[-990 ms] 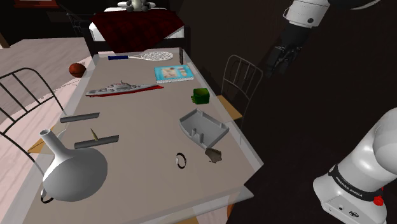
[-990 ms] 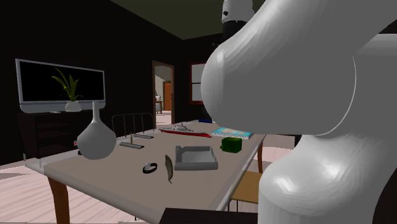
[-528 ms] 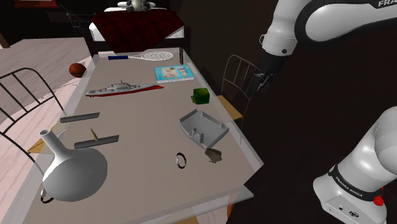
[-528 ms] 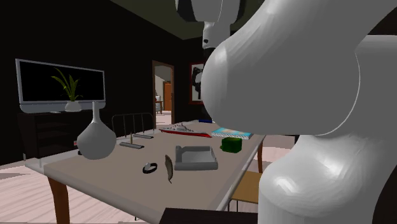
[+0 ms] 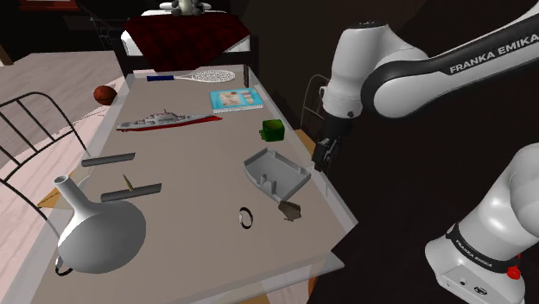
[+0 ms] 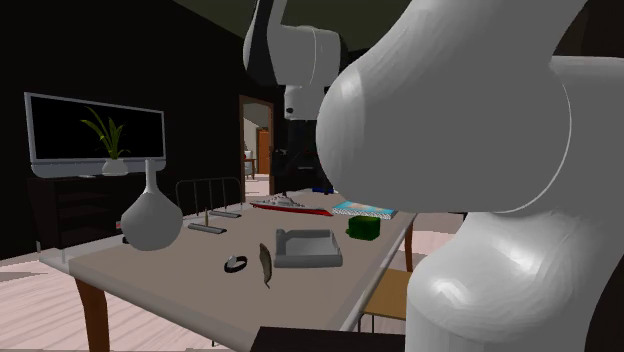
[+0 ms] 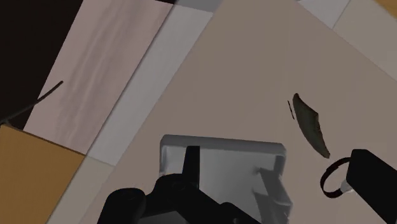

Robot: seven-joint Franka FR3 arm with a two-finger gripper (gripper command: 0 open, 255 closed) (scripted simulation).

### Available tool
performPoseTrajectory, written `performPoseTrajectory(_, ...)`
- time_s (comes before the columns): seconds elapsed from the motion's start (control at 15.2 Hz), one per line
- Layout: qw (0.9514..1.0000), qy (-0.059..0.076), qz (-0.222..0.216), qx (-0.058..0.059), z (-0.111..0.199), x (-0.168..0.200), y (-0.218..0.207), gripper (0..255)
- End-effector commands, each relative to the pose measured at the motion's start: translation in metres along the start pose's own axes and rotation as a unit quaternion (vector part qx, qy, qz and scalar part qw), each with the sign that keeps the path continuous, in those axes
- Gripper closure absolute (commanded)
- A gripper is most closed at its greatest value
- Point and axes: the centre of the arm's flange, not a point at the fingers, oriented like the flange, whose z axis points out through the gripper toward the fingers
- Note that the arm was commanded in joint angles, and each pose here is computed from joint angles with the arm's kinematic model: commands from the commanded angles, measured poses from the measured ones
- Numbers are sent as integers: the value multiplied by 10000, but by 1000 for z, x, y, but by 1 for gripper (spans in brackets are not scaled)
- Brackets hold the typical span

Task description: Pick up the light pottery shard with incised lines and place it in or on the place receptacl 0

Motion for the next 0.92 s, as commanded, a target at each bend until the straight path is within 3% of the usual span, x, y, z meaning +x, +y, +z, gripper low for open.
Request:
performPoseTrajectory(0.0,9999,-43,-159,-45,22,2,-16,0)
performPoseTrajectory(0.59,9957,-256,-848,-269,122,11,-88,0)
performPoseTrajectory(0.86,9953,-267,-884,-280,143,10,-91,0)
